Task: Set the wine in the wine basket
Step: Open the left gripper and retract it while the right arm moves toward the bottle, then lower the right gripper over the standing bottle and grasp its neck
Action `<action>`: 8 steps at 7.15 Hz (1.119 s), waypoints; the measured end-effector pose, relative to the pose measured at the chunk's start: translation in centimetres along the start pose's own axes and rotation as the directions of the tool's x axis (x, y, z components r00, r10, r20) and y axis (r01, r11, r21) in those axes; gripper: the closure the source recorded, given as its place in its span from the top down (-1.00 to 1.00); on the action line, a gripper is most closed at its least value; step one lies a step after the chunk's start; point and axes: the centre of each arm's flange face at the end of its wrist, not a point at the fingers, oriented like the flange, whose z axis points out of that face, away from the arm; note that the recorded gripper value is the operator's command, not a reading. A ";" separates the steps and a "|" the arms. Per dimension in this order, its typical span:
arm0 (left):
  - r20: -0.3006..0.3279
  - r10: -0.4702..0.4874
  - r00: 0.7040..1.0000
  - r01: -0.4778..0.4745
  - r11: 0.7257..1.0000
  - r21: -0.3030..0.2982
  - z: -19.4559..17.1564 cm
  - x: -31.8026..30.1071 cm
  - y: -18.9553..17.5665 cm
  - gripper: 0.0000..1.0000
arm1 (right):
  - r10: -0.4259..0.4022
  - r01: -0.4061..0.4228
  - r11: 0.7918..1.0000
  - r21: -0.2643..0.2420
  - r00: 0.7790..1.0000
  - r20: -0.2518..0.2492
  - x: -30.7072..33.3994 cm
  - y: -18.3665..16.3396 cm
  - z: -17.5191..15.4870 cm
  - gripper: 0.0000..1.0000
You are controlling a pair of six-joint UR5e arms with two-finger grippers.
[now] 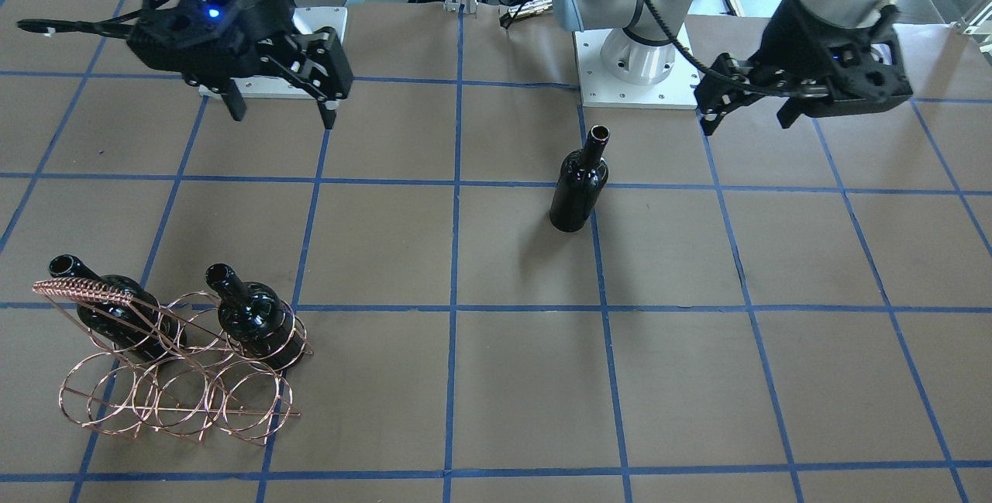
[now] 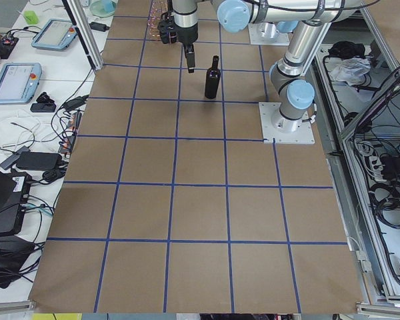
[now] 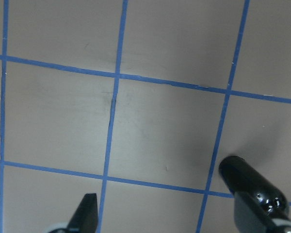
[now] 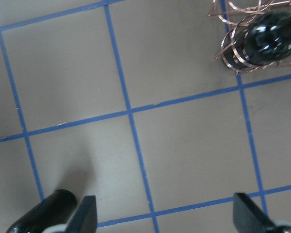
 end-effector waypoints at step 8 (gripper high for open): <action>0.021 0.097 0.995 -0.097 0.995 -0.017 0.3 -2.3 0.5 1.00 | 0.081 -0.082 0.997 -0.015 0.996 -0.024 -19.3 16.4 11.4 0.38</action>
